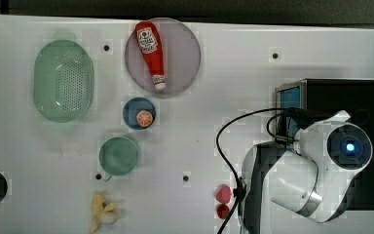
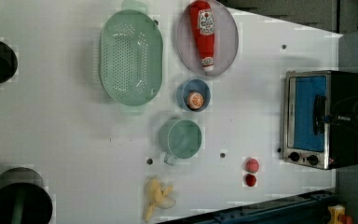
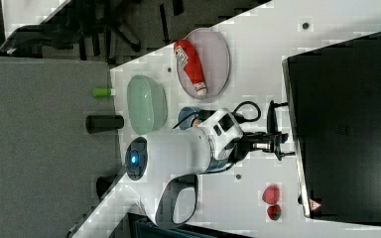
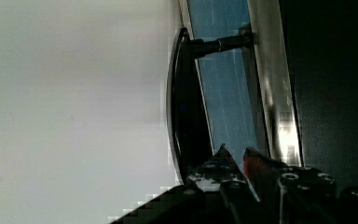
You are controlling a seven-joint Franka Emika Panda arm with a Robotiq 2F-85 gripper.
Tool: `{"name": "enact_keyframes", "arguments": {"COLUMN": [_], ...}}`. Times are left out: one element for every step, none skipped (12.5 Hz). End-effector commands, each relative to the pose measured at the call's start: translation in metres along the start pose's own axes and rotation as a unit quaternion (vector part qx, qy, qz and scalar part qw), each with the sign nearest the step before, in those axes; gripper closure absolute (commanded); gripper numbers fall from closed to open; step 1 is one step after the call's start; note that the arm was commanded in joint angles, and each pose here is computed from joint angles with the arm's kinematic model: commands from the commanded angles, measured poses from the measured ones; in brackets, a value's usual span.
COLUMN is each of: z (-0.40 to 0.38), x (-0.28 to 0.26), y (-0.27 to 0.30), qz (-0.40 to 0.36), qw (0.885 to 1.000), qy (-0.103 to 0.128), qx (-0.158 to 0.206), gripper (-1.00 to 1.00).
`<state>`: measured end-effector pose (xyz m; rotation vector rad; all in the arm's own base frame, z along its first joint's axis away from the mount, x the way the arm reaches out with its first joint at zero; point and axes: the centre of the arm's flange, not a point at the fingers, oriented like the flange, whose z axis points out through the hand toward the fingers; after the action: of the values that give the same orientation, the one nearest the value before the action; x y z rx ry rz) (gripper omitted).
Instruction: Flap open oven.
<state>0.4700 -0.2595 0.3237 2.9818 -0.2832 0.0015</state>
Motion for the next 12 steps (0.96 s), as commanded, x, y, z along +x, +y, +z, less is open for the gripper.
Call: {"name": "enact_keyframes", "arguments": {"z": [0.003,0.007,0.009,0.01,0.009,0.009,0.009,0.009,0.011,0.013,0.014,0.017], "x": [0.006,0.007,0.009,0.01,0.011,0.013,0.013,0.014,0.014,0.014,0.014,0.013], "y": [0.001,-0.003,-0.008,-0.011,-0.016,-0.023,-0.029,-0.038,-0.048,-0.061,-0.073,-0.085], "qz": [-0.018,-0.023,-0.025,-0.026,-0.038,-0.047,-0.05,-0.053,-0.061,-0.067,-0.066,-0.06], "qw": [1.0,1.0,1.0,1.0,0.999,0.998,0.998,0.996,0.994,0.992,0.989,0.988], "qy": [0.015,0.011,0.01,0.008,0.008,0.005,0.001,-0.001,-0.004,-0.007,-0.008,-0.011], "qx": [-0.006,-0.006,-0.007,-0.01,-0.018,-0.03,-0.046,-0.067,-0.089,-0.111,-0.129,-0.142], "gripper": [0.65,0.65,0.65,0.65,0.65,0.65,0.65,0.65,0.65,0.65,0.65,0.65]}}
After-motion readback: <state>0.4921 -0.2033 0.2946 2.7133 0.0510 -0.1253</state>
